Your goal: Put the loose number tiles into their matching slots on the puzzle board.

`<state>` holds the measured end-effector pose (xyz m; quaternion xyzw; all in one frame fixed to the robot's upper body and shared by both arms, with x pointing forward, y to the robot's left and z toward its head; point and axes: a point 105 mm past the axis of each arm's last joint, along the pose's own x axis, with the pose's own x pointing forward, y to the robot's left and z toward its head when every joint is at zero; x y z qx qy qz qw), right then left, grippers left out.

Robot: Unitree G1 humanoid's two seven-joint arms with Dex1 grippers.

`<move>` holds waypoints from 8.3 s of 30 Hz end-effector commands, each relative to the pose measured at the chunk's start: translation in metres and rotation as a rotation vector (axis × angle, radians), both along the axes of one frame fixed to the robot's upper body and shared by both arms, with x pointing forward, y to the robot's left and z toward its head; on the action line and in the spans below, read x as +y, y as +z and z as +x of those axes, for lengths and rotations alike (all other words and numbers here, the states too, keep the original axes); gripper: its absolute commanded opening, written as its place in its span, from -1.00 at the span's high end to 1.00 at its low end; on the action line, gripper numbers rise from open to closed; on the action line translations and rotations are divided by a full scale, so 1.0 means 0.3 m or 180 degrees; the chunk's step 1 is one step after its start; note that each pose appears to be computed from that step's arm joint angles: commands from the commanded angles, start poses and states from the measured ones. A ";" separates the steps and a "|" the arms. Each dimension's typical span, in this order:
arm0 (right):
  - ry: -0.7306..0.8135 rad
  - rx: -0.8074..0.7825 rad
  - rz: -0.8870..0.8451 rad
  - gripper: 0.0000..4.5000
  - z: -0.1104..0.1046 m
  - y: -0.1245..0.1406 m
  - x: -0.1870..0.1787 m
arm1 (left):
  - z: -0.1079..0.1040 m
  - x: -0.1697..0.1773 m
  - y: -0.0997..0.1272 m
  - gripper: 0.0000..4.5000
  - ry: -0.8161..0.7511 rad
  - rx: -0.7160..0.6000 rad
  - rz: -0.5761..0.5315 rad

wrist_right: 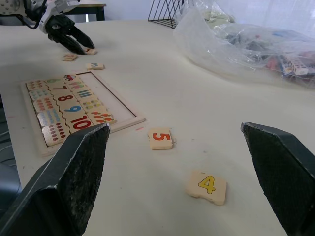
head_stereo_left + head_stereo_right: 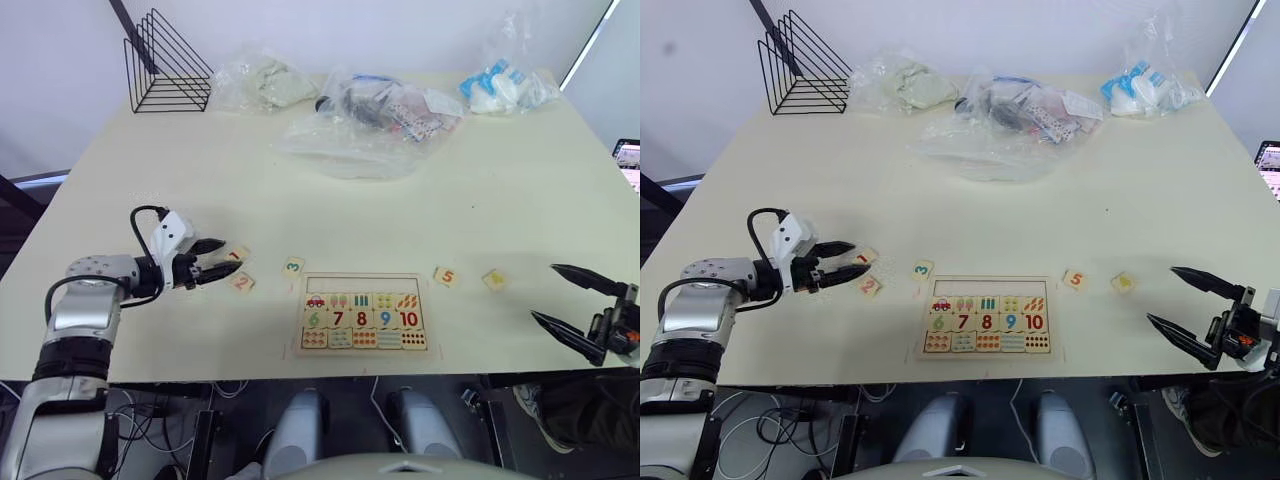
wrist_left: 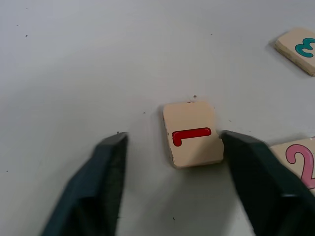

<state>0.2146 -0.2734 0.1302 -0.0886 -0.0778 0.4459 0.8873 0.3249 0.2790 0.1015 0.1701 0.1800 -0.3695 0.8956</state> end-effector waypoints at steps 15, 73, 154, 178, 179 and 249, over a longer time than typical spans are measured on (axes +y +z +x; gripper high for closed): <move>0.0159 -0.0144 -0.0053 -1.00 -0.001 0.030 0.022 | -0.015 0.013 0.007 0.58 -0.0046 0.0021 0.0050; 0.0276 -0.0119 0.0105 -1.00 -0.103 0.037 0.200 | -0.075 -0.493 0.139 0.58 -0.1881 0.0243 0.1308; 0.0191 -0.0133 0.0089 -1.00 -0.105 0.055 0.231 | 0.023 -0.476 0.183 0.31 -0.1862 0.0087 0.0874; 0.0189 0.0014 -0.0138 -1.00 -0.154 0.002 0.132 | 0.003 -0.472 0.088 0.92 -0.2550 0.0063 0.0913; 0.0202 0.0016 -0.0135 -1.00 -0.154 0.002 0.132 | 0.001 -0.469 0.085 0.92 -0.2561 0.0072 0.0924; -0.0970 0.0253 -0.0168 -1.00 -0.035 -0.081 -0.107 | -0.310 -0.016 0.046 -0.99 0.0180 -0.0455 -0.0863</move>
